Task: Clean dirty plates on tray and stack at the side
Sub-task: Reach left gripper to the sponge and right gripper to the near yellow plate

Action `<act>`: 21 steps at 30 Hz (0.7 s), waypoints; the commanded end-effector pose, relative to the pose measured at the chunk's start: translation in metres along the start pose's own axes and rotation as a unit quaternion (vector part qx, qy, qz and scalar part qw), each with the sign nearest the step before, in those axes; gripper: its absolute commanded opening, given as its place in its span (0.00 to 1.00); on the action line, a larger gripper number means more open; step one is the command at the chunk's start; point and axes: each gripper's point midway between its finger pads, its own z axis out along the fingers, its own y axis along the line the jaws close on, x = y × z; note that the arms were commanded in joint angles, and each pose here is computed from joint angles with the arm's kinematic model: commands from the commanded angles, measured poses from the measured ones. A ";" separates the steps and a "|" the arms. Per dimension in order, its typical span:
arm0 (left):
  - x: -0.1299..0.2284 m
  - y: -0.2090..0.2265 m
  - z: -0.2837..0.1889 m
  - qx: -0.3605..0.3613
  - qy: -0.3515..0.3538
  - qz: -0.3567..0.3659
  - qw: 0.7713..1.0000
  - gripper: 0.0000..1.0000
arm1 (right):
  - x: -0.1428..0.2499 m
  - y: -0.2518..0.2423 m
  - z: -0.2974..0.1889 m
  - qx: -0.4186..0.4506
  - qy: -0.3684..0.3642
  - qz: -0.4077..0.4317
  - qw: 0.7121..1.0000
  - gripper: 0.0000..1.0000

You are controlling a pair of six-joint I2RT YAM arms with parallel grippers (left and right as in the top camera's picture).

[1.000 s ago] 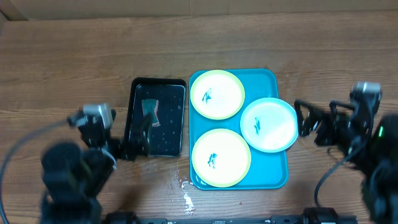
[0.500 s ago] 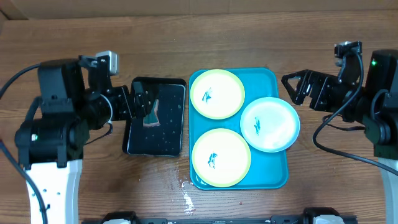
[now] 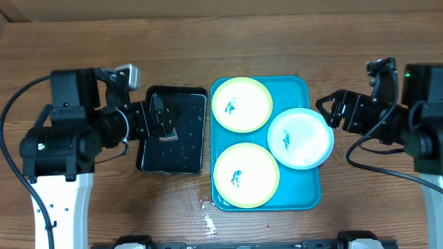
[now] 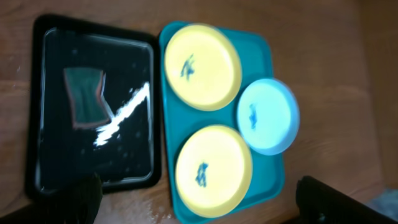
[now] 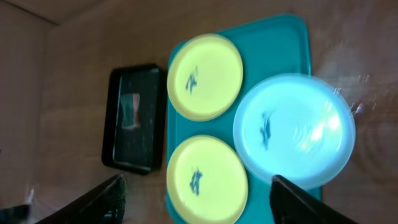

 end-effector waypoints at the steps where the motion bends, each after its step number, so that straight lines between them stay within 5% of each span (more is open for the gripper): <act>1: 0.006 0.010 0.002 -0.068 0.013 0.041 0.997 1.00 | 0.033 -0.009 0.038 0.014 0.080 0.010 0.997 0.63; 9: 0.016 0.000 0.006 -0.062 0.031 0.059 0.996 1.00 | 0.111 -0.054 0.118 0.095 0.168 0.052 0.980 0.59; 16: 0.019 -0.003 0.008 -0.055 0.039 0.036 0.997 1.00 | 0.125 -0.058 0.153 0.088 0.164 0.019 0.982 0.48; 21: 0.026 0.000 0.016 -0.059 0.067 0.029 0.996 1.00 | 0.159 -0.079 0.180 0.152 0.244 0.005 0.958 0.44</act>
